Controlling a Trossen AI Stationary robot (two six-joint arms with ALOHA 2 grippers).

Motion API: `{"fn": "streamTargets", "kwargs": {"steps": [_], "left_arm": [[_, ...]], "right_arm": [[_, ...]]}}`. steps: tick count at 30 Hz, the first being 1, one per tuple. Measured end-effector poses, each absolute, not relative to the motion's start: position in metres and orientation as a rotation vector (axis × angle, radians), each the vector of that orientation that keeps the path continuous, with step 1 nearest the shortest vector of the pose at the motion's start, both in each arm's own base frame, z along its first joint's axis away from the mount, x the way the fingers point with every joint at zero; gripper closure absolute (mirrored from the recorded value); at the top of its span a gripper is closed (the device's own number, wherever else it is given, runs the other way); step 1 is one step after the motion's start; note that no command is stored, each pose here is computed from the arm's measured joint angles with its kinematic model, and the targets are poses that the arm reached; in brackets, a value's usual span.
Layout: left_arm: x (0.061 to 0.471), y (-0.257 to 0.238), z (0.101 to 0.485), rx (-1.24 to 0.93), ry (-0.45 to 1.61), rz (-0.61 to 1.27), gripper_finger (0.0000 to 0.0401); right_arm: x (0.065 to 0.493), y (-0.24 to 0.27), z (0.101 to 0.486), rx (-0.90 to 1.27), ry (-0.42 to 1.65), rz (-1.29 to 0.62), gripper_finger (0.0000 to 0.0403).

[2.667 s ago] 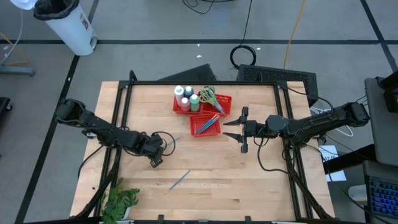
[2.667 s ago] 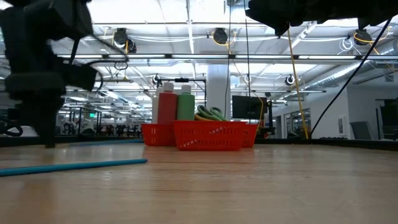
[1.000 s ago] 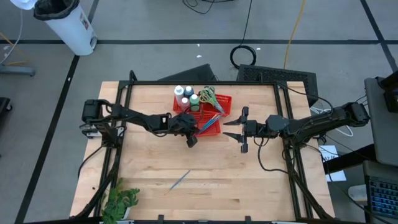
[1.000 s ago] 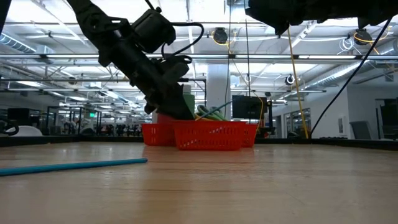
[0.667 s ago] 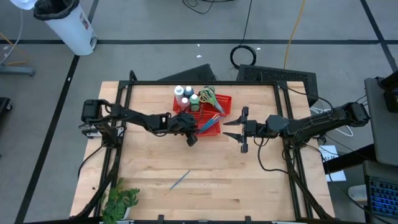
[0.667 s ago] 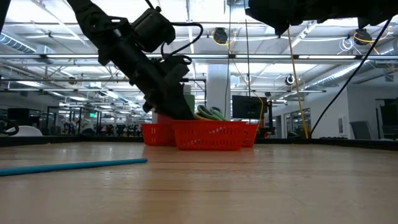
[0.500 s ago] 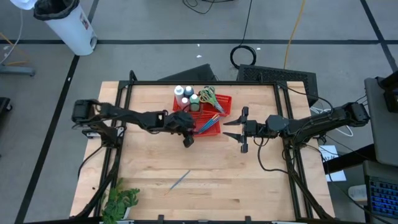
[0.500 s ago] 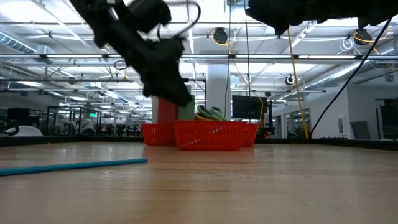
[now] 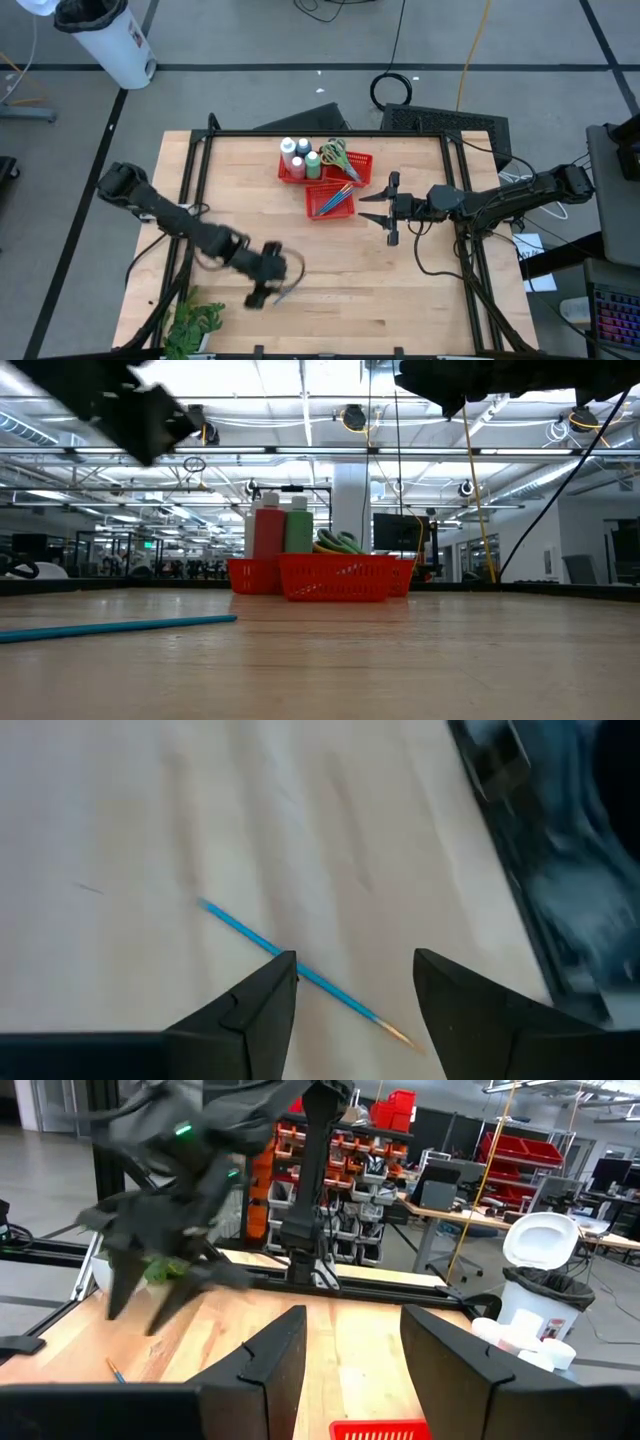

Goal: Pick & Place Paint Supplies
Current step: Put the blue paint brush into the bottom red bin

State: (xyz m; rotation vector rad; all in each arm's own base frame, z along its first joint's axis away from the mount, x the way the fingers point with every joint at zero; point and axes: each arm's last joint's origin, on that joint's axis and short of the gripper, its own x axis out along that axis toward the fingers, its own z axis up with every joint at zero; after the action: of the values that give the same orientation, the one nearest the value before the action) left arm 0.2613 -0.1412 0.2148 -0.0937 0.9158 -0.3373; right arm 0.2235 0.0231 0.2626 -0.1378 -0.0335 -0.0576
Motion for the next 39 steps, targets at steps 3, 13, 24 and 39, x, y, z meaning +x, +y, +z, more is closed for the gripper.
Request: {"fn": "streamTargets", "kwargs": {"steps": [3,13,24,39], "left_arm": [[0.254,-0.166,0.204,-0.089,0.949,-0.385,0.0192],[0.252,-0.196,0.158,0.039,1.056,-0.460,0.0192],[0.264,-0.185,0.132,0.054,1.141,-0.404,0.0192],[0.257,-0.141,0.182,-0.024,1.166,-0.272,0.0192]], "right_arm": [[0.223,0.023,0.263,-0.129,-0.038,-0.058,0.0245],[0.223,0.023,0.264,-0.118,-0.046,-0.058,0.0245],[0.223,0.023,0.263,-0.122,-0.037,-0.058,0.0245],[0.223,0.023,0.263,-0.121,-0.038,-0.058,0.0245]]}}
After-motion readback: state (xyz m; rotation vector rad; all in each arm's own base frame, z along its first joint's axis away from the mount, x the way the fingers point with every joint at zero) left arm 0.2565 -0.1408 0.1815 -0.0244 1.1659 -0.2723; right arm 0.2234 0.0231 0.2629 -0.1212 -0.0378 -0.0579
